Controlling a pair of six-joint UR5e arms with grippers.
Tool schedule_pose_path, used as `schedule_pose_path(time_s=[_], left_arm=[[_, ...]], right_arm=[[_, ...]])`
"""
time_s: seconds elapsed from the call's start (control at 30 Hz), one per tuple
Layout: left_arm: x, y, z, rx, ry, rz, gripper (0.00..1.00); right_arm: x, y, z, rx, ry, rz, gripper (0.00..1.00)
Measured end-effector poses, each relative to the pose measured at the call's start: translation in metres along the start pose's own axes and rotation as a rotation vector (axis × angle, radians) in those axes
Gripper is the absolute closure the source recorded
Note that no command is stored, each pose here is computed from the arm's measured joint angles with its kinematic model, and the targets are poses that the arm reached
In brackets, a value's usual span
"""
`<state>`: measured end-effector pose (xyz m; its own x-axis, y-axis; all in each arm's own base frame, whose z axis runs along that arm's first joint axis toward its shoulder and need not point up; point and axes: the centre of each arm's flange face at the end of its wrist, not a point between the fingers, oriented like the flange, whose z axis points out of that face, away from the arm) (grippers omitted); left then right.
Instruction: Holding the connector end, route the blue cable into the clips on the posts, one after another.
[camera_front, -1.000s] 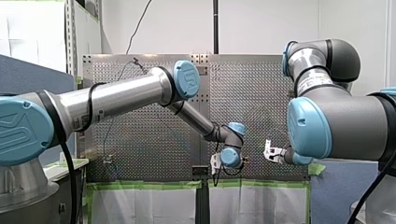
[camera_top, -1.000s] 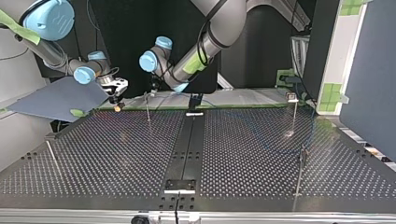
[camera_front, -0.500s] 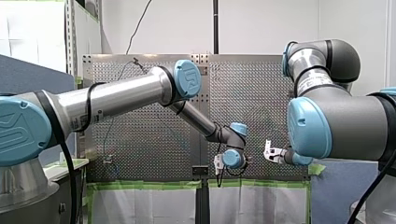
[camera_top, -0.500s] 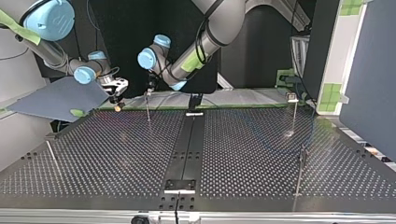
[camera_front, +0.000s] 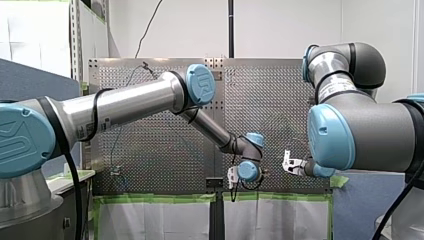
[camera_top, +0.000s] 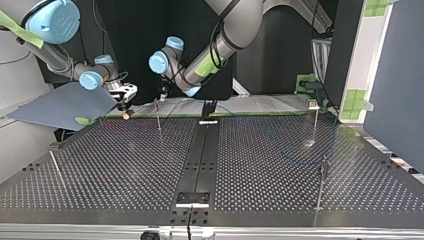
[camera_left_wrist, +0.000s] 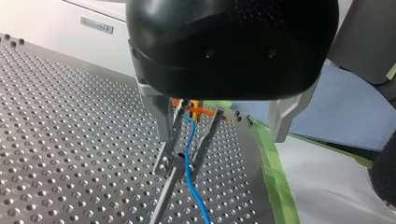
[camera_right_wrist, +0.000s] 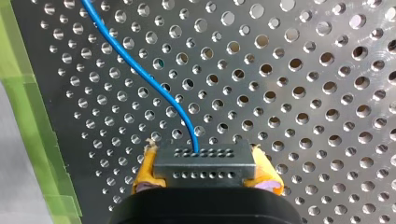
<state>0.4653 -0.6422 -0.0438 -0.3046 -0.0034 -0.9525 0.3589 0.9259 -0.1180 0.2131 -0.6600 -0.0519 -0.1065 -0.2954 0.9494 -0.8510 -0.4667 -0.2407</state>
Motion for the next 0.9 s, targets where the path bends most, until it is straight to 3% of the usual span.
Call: schedule_pose_path(time_s=[0.53,0.9], left_arm=[[0.003,0.002,-0.002,-0.008,0.008,0.004,0.0],[-0.023,-0.035,-0.039,0.028,-0.07,-0.005,0.0]], right_arm=[[-0.001,-0.001,0.0,0.007,-0.004,0.002,1.0],[-0.002,0.001,-0.001,0.005,-0.005,0.003,1.0]])
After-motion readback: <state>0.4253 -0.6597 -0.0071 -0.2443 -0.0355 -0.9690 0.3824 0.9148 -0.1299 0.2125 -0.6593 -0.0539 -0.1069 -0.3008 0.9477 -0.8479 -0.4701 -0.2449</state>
